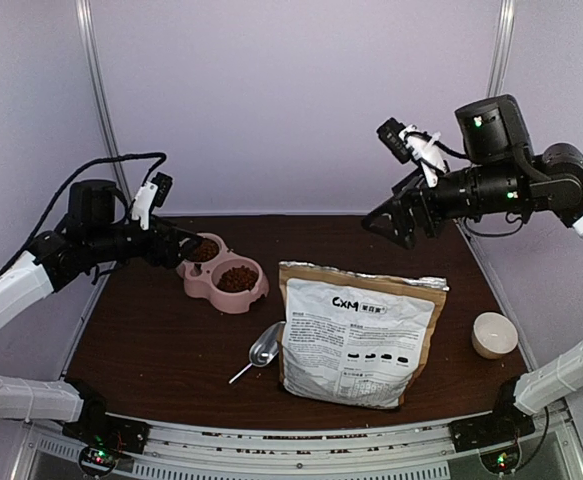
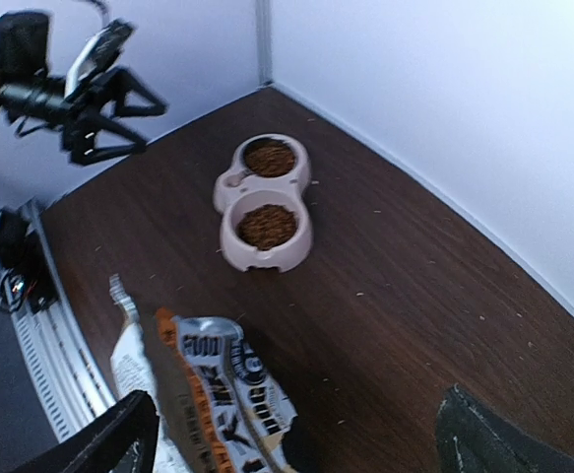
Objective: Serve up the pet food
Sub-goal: Press the seal on the pet food bag, then reset both arms
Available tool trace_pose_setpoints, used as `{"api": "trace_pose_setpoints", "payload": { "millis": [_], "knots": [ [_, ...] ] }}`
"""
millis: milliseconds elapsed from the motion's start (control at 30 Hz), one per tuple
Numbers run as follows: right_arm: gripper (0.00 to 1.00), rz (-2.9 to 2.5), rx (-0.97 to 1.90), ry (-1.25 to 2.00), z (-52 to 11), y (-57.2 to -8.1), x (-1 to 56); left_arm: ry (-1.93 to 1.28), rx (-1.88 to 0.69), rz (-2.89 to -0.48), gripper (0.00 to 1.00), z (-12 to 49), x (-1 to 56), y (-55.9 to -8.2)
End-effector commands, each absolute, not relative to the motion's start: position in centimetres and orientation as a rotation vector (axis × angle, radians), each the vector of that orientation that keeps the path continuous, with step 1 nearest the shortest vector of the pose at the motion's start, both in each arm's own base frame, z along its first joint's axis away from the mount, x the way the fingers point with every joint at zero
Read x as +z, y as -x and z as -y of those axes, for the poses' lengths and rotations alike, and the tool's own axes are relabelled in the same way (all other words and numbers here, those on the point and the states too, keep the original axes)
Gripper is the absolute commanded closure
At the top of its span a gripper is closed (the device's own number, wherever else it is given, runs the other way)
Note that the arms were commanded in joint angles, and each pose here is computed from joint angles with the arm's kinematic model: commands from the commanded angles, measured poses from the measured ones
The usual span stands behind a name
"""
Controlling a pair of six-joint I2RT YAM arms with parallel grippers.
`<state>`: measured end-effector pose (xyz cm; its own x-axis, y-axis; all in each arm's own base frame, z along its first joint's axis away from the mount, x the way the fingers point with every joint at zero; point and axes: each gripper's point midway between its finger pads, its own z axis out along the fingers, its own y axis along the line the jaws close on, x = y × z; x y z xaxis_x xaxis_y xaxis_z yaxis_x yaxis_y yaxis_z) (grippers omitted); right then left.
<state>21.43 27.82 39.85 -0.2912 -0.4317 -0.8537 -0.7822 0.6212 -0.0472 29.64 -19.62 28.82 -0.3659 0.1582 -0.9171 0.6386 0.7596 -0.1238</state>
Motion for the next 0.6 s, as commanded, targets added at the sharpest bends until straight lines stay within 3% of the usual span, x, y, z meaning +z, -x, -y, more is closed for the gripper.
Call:
{"api": "trace_pose_setpoints", "payload": {
  "millis": [0,267,433,567],
  "knots": [
    [0.00,-2.009,0.497,0.581,-24.2,-27.4,39.9,-0.341,-0.537,-1.879,0.10,17.1,31.1,-34.1],
    [0.00,-2.132,0.352,0.063,-11.2,-34.8,30.4,-0.016,-0.372,-1.963,0.10,6.4,26.2,-38.0],
    [0.00,-2.113,0.188,-0.186,-3.0,-35.8,26.1,0.239,-0.144,-1.909,0.08,-2.8,24.5,-36.8],
    [0.00,-1.921,0.166,-0.299,0.8,-35.1,25.9,0.342,0.039,-1.818,0.05,-6.1,23.4,-34.4]
  ]
}}
